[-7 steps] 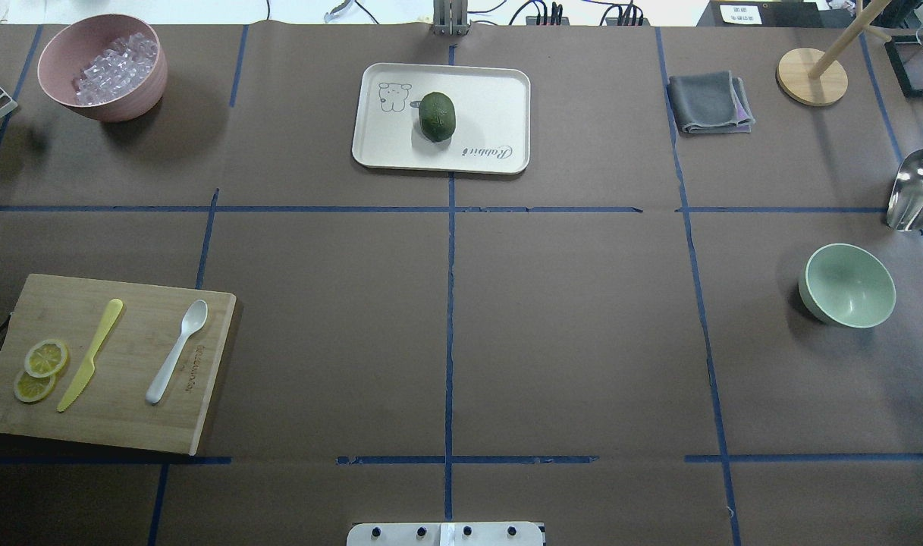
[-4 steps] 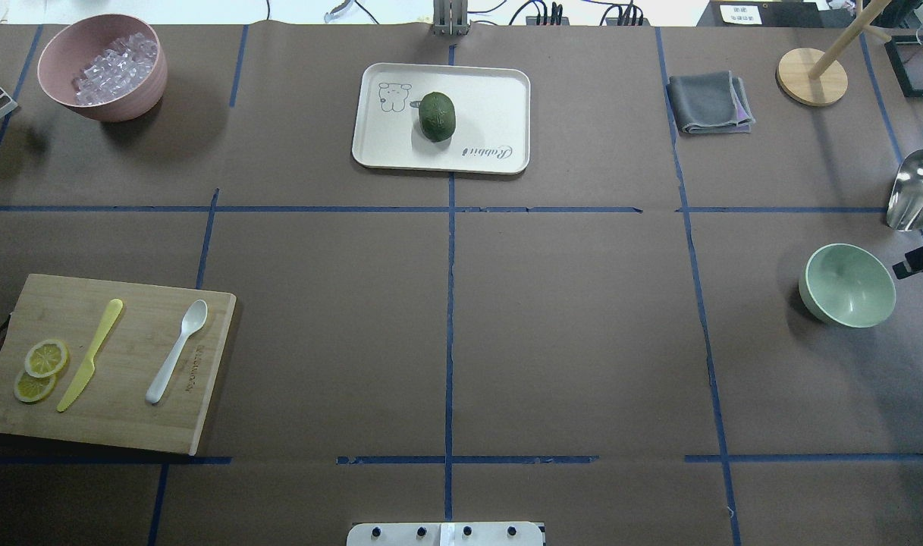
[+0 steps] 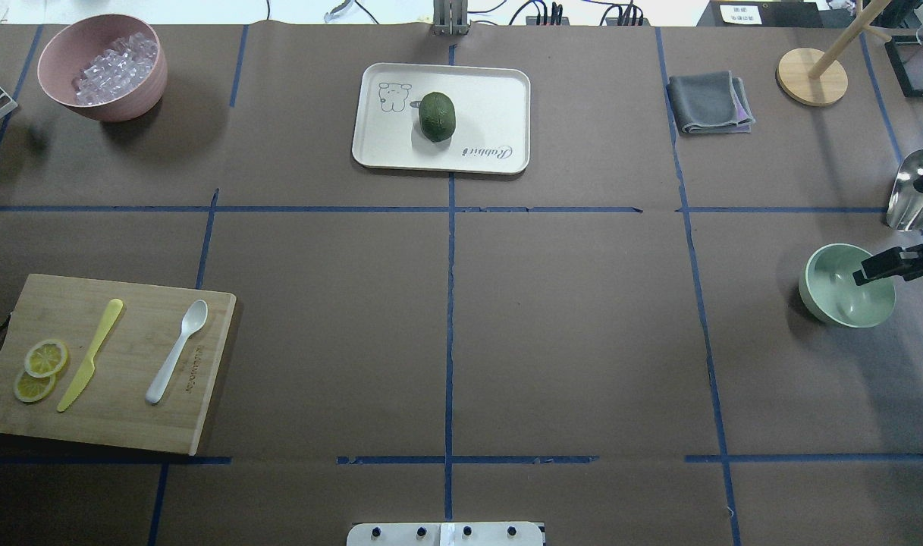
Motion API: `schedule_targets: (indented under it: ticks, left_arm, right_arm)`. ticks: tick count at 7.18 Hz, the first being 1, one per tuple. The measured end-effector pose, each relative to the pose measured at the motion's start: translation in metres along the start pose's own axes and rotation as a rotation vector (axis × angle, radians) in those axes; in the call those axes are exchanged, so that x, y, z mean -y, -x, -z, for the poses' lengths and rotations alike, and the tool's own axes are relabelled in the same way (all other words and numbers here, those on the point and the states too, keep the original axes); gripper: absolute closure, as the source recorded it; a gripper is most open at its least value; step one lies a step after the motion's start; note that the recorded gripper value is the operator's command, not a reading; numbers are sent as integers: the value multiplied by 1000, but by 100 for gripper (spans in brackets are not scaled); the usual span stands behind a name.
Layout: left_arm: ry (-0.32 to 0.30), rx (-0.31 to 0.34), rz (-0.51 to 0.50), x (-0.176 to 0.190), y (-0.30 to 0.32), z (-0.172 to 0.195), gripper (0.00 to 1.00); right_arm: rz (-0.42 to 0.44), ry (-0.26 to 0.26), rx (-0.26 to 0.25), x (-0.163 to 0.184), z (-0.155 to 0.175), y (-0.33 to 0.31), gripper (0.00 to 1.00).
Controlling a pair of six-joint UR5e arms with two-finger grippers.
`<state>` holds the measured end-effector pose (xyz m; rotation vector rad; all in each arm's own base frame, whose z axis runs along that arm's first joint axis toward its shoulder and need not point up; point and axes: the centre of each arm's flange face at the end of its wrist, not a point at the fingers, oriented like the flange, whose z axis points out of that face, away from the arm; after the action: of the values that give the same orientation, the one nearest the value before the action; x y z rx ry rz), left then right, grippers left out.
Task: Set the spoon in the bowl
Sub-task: 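Grasp the pale green bowl's rim with the right gripper and lift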
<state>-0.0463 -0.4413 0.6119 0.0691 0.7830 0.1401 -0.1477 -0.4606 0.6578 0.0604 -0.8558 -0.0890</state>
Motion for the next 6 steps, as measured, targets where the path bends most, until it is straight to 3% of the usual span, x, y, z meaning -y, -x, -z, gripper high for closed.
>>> schedule_targets:
  ticks: [4,6]
  left_arm:
    - [-11,-29,-7,1,-7,4,0]
    - [-14,-59,-8,2,-10,4,0]
  right_arm:
    - [-26,40,45,-4,-2,2,100]
    - [-2,16,95,3,18,45,100]
